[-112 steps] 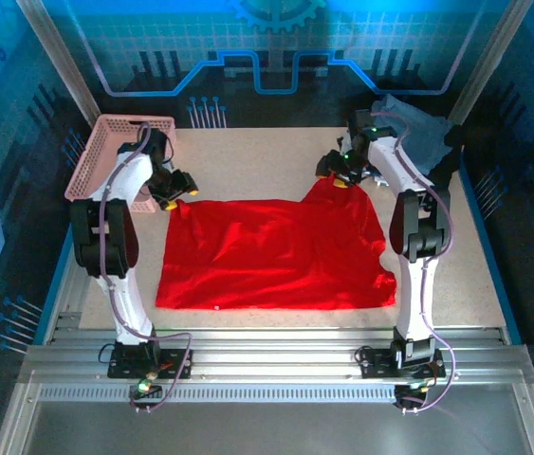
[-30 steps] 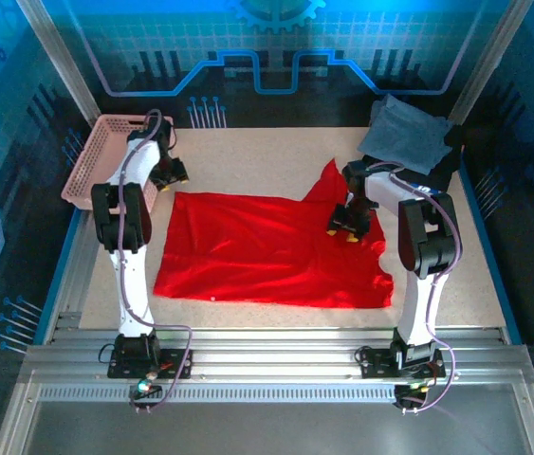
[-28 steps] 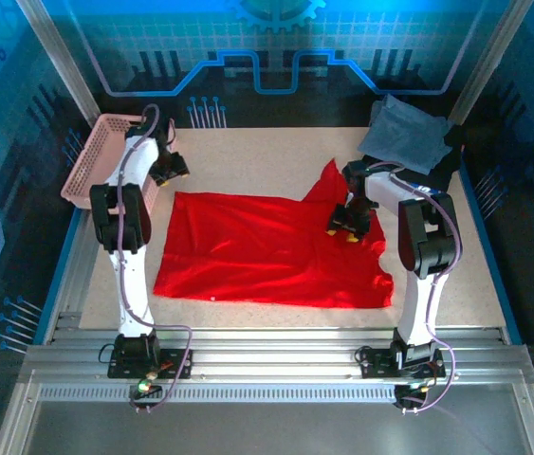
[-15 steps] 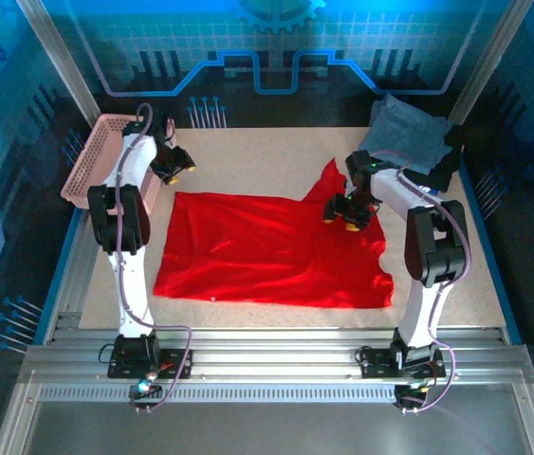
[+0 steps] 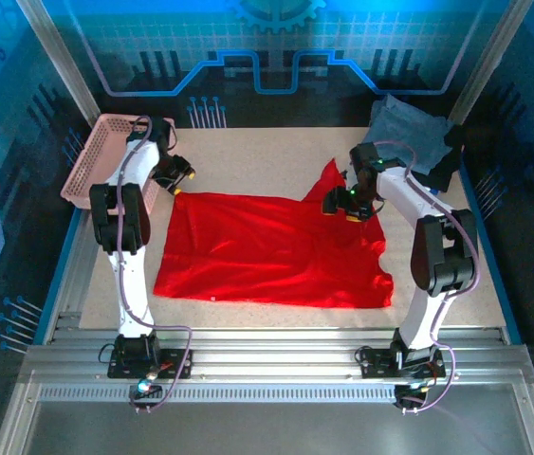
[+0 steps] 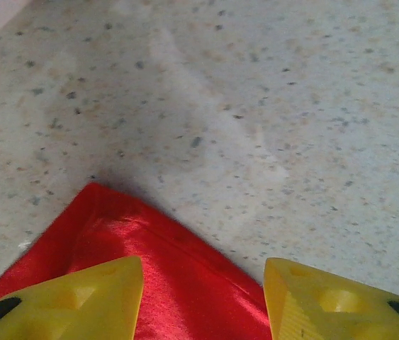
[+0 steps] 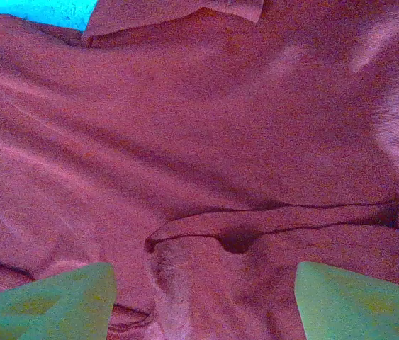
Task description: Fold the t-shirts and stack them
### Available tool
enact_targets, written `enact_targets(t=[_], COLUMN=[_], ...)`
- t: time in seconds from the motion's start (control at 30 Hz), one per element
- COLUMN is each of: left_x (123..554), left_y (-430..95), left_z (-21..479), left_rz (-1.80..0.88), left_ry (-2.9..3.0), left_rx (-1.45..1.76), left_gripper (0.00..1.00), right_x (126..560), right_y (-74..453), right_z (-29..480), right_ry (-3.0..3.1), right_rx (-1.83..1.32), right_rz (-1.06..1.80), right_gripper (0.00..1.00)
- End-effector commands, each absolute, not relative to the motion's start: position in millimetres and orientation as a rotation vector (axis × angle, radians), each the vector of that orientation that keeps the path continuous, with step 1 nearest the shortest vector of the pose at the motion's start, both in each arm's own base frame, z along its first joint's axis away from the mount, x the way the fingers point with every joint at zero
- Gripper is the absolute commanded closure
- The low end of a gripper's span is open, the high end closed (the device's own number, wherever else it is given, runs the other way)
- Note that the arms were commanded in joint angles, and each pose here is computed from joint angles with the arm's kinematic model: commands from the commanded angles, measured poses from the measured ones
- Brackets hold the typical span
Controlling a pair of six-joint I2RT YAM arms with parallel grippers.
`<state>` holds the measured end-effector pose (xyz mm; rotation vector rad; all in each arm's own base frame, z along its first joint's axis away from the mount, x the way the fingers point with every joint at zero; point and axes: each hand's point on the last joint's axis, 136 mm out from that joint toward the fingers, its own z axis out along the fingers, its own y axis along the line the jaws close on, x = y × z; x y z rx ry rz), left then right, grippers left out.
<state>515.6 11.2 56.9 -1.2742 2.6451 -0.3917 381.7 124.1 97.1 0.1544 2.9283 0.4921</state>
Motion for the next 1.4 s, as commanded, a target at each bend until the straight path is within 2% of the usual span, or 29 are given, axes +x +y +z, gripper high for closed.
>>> enact_targets(t=[0.0, 0.43, 0.7, 0.73, 0.87, 1.0, 1.27, 1.37], left_x=[500, 493, 481, 479, 475, 471, 468, 471], left_y=[15, 19, -3, -2, -1, -1, 3, 6], left_z=[37, 2, -21, -21, -20, -19, -21, -16], left_rz=[-0.299, -0.179, -0.125, -0.089, -0.059, -0.046, -0.062, -0.08], left_ry=[2.675, 2.711, 2.813, 2.826, 2.849, 2.866, 2.893, 2.873], left_rx=[-1.39, -1.484, -1.449, -1.43, -1.411, -1.408, -1.386, -1.371], left_gripper=[0.5, 0.49, 0.54, 0.59, 0.61, 0.68, 1.0, 1.0], right_x=[382, 381, 384, 385, 388, 391, 400, 407], right_y=[128, 118, 110, 109, 103, 97, 84, 80], right_z=[115, 117, 117, 118, 122, 128, 138, 140], right_ry=[2.894, 2.887, 2.874, 2.872, 2.859, 2.841, 2.805, 2.792], right_rx=[0.106, 0.121, 0.149, 0.148, 0.158, 0.181, 0.217, 0.247], right_rz=[0.529, 0.538, 0.546, 0.547, 0.547, 0.564, 0.569, 0.582], right_gripper=[0.31, 0.31, 0.32, 0.32, 0.32, 0.32, 0.32, 0.33])
